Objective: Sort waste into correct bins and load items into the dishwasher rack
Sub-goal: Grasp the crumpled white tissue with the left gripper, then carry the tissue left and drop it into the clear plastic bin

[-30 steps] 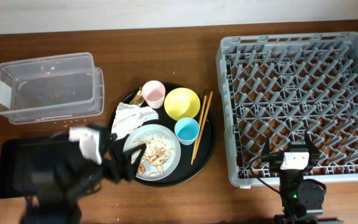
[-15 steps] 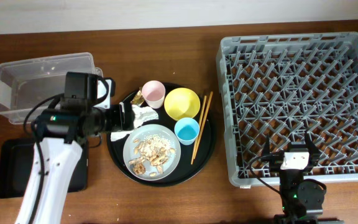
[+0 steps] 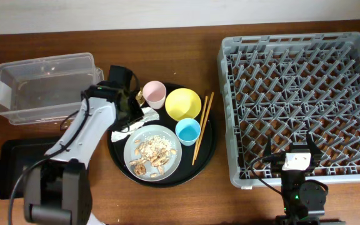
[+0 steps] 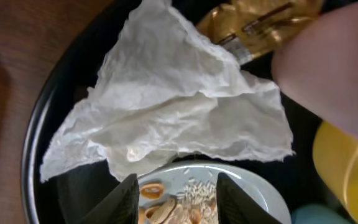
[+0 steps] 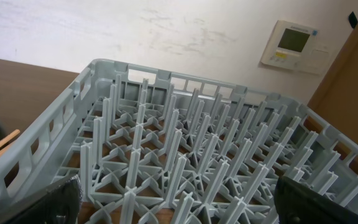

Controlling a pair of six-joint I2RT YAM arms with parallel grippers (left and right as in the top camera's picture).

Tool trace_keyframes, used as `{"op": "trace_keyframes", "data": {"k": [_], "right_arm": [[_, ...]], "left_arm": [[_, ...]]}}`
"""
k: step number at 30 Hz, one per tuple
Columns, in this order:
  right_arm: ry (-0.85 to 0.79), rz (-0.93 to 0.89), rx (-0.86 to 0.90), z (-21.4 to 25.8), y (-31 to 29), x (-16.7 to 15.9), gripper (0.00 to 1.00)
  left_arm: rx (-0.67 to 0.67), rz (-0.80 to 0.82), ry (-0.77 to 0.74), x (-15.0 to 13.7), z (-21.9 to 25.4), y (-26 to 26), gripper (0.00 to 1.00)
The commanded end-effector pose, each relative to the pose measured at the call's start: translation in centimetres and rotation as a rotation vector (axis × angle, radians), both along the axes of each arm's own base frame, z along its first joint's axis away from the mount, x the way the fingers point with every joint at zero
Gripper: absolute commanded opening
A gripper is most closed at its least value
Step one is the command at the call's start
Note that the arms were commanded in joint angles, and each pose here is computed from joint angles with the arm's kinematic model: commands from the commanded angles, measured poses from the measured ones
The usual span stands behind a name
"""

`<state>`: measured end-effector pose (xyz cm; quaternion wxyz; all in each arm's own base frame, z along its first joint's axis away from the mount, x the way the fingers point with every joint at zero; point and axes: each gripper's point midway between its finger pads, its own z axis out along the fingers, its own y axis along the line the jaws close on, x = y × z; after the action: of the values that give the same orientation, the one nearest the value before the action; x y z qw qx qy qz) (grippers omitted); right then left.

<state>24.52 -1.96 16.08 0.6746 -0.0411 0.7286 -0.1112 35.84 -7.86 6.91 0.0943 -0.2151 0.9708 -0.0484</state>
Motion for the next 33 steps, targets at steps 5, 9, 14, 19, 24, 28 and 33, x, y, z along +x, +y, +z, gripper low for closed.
{"op": "trace_keyframes", "data": {"k": [5, 9, 14, 19, 24, 28, 33], "right_arm": [[0.004, -0.013, 0.000, -0.3, -0.2, 0.0, 0.99], [0.004, -0.013, 0.000, -0.3, -0.2, 0.0, 0.99], [0.004, -0.013, 0.000, -0.3, -0.2, 0.0, 0.99], [0.005, -0.013, 0.000, -0.3, -0.2, 0.0, 0.99], [0.004, -0.013, 0.000, -0.3, -0.2, 0.0, 0.99], [0.005, -0.013, 0.000, -0.3, -0.2, 0.0, 0.99], [0.004, -0.013, 0.000, -0.3, -0.2, 0.0, 0.99]], "left_arm": [[0.035, 0.314, 0.108, 0.2, -6.1, -0.1, 0.40], [0.026, 0.313, 0.087, 0.9, -6.3, -0.3, 0.36], [0.032, 0.312, 0.101, 0.2, -5.6, -0.1, 0.01], [0.038, 0.309, 0.112, -2.1, -1.7, 0.5, 0.01], [0.030, 0.305, 0.100, -3.4, 0.9, 0.7, 0.02], [0.030, 0.305, 0.103, -3.5, 0.9, 0.7, 0.01], [0.017, 0.297, 0.068, -3.7, 2.5, 0.8, 0.01]]}}
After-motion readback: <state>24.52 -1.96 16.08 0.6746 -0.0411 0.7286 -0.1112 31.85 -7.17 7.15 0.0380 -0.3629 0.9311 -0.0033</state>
